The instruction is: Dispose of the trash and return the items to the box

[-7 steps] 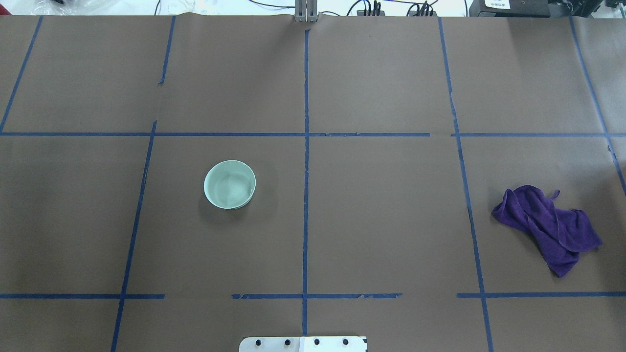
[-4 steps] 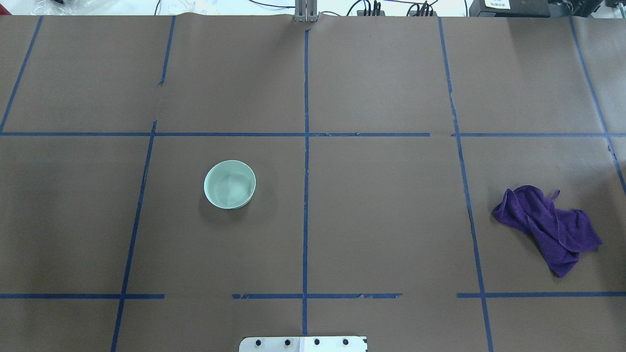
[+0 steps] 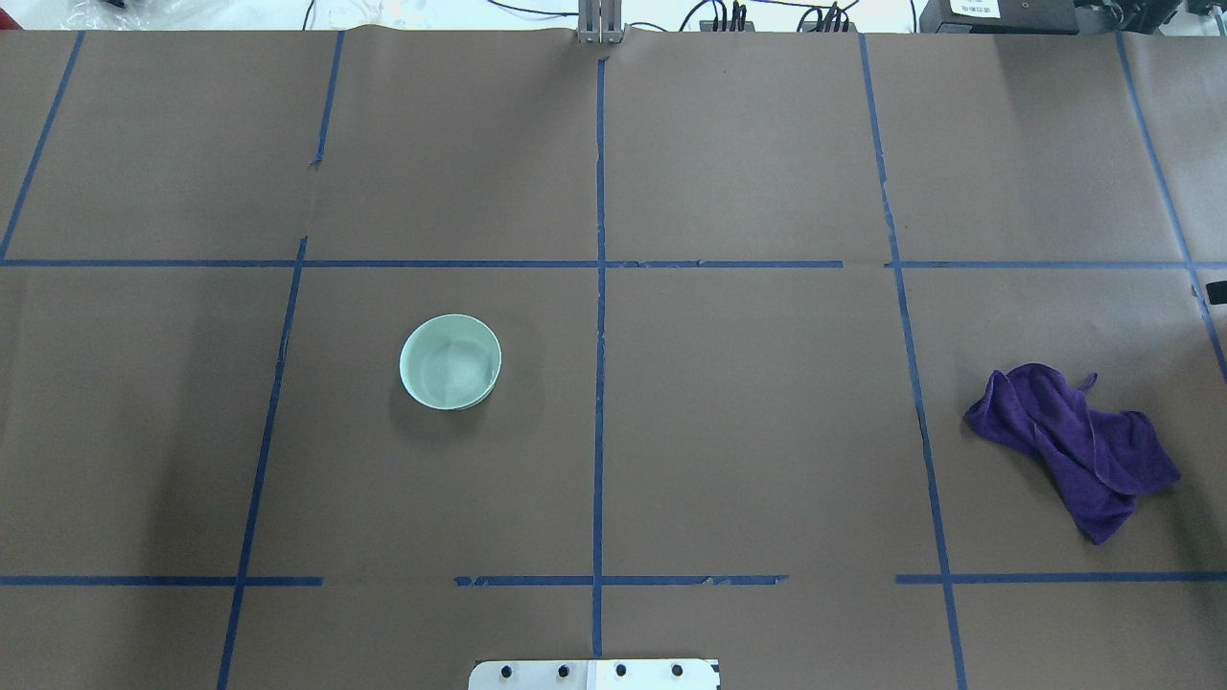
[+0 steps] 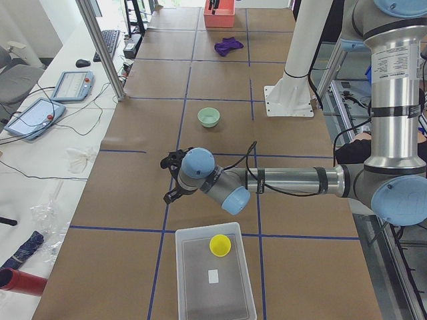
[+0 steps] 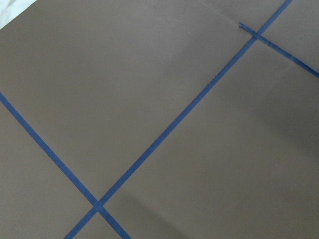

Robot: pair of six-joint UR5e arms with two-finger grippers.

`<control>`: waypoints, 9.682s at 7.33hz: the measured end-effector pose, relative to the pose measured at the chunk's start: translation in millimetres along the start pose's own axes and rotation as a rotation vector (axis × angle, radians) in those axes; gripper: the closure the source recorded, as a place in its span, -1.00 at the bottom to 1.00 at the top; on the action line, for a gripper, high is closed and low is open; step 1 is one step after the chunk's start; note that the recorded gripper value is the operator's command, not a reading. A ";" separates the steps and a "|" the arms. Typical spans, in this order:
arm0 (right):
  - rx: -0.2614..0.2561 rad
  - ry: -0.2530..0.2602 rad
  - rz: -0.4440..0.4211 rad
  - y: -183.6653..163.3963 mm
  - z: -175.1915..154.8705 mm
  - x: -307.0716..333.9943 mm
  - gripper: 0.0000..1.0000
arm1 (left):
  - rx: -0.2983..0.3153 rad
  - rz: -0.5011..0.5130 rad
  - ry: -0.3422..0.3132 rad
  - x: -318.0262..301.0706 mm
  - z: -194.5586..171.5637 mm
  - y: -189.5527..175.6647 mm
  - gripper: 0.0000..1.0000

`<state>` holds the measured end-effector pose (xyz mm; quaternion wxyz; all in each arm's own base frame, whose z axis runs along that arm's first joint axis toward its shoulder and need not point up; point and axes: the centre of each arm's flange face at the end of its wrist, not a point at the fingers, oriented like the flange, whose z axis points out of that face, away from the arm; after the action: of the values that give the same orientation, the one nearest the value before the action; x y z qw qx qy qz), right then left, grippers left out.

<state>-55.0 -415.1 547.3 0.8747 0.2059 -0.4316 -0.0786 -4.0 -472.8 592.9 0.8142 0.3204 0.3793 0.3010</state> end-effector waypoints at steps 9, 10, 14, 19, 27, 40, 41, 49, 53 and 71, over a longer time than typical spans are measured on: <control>-0.052 0.200 -0.139 108.2 143.3 -145.3 0.99 | 0.022 -0.012 -0.010 -5.6 -2.3 -31.2 -1.00; -0.061 0.215 -0.152 115.2 146.2 -142.7 1.00 | 0.022 -0.012 -0.010 -6.1 -2.0 -31.5 -1.00; -0.076 0.206 -0.142 100.4 129.0 -135.1 1.00 | 0.022 -0.013 -0.010 -6.3 -1.8 -31.8 -1.00; -0.137 0.108 -0.193 13.2 -40.7 -5.5 1.00 | 0.028 -0.008 -0.009 -4.2 -4.1 -35.1 -1.00; -0.249 0.136 -0.369 90.8 -45.3 297.9 -1.00 | 0.060 -0.084 -0.013 -4.4 -7.9 -71.7 -1.00; -0.070 0.131 -0.061 25.2 4.0 209.1 -1.00 | -0.001 -0.904 -0.117 398.0 236.9 -258.9 0.56; -0.070 0.132 -0.062 25.4 4.0 209.1 -1.00 | -0.006 -0.918 -0.128 402.3 245.5 -256.4 1.00; -0.070 0.134 -0.063 25.4 4.1 209.3 -1.00 | 0.011 -0.570 -0.041 286.6 126.1 -262.0 1.00; -0.069 0.134 -0.065 23.6 3.9 208.8 -1.00 | -0.082 -0.174 -0.179 67.1 -10.7 -144.1 1.00; -0.057 0.138 0.040 20.8 2.0 206.5 -1.00 | -0.051 -0.164 -0.263 -47.1 -32.5 188.6 -1.00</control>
<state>69.6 -462.0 706.5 0.9094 0.1772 -0.3718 -0.0588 -102.0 -382.1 737.9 0.8865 0.3042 0.2866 0.1988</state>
